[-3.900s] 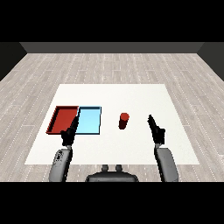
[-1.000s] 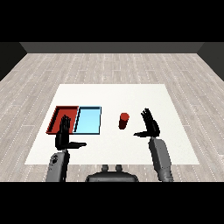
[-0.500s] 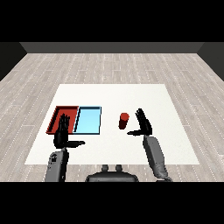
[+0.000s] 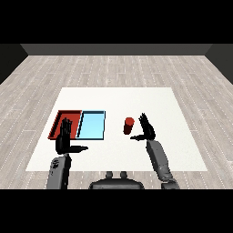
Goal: Pick the red can and put it in the red box
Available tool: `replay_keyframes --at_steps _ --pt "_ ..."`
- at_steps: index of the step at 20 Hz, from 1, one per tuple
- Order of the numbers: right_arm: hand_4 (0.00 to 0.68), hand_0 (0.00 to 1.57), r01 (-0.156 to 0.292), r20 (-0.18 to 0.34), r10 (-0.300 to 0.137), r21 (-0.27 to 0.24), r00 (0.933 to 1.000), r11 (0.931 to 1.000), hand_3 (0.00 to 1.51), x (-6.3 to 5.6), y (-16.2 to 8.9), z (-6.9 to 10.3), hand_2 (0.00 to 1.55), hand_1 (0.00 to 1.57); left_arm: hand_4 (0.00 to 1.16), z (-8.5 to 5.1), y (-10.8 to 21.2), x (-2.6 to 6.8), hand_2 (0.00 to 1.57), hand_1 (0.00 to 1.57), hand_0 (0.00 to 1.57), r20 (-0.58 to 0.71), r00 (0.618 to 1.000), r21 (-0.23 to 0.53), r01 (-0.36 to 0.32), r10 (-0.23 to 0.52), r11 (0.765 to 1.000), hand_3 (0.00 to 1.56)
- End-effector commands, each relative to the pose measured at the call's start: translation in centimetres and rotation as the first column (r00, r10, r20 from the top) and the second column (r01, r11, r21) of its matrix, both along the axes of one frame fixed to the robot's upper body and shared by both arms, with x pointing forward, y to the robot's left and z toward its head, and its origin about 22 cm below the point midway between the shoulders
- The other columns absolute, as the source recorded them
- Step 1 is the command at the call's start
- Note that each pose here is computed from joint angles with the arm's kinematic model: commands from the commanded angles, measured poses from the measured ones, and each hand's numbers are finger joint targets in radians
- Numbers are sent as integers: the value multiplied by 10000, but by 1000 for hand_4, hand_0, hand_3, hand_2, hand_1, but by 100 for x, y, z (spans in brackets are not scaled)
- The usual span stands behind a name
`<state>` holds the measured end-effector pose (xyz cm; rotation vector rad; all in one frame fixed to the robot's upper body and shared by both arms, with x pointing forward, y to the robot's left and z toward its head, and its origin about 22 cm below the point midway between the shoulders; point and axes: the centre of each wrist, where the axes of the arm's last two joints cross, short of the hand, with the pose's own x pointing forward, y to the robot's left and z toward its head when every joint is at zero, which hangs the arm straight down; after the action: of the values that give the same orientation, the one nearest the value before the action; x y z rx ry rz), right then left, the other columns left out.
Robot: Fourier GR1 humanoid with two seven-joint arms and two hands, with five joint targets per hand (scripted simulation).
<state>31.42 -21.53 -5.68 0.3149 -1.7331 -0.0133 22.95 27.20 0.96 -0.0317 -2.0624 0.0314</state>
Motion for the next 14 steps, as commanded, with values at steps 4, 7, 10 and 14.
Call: replay_keyframes --at_steps 4,7,10,14 --pt "0 0 -65 -228 67 97 9997 9999 0 88 91 -162 0 0 0 0 -69 18 0 0 0 -250 9995 -11 179 -179 9998 0" --pt "0 0 -36 -372 55 520 9993 9986 0 25 144 -47 0 0 0 7 -25 39 0 0 0 54 9999 107 -106 105 9999 0" --pt "0 0 -30 -443 50 436 9990 9990 0 183 312 -147 0 0 0 -161 -170 123 0 0 0 -36 9998 121 213 -213 9997 0" --pt "0 0 -333 -509 348 306 9981 9990 0 178 446 -49 0 0 0 30 134 44 0 0 0 -10 10000 78 -37 37 10000 0"
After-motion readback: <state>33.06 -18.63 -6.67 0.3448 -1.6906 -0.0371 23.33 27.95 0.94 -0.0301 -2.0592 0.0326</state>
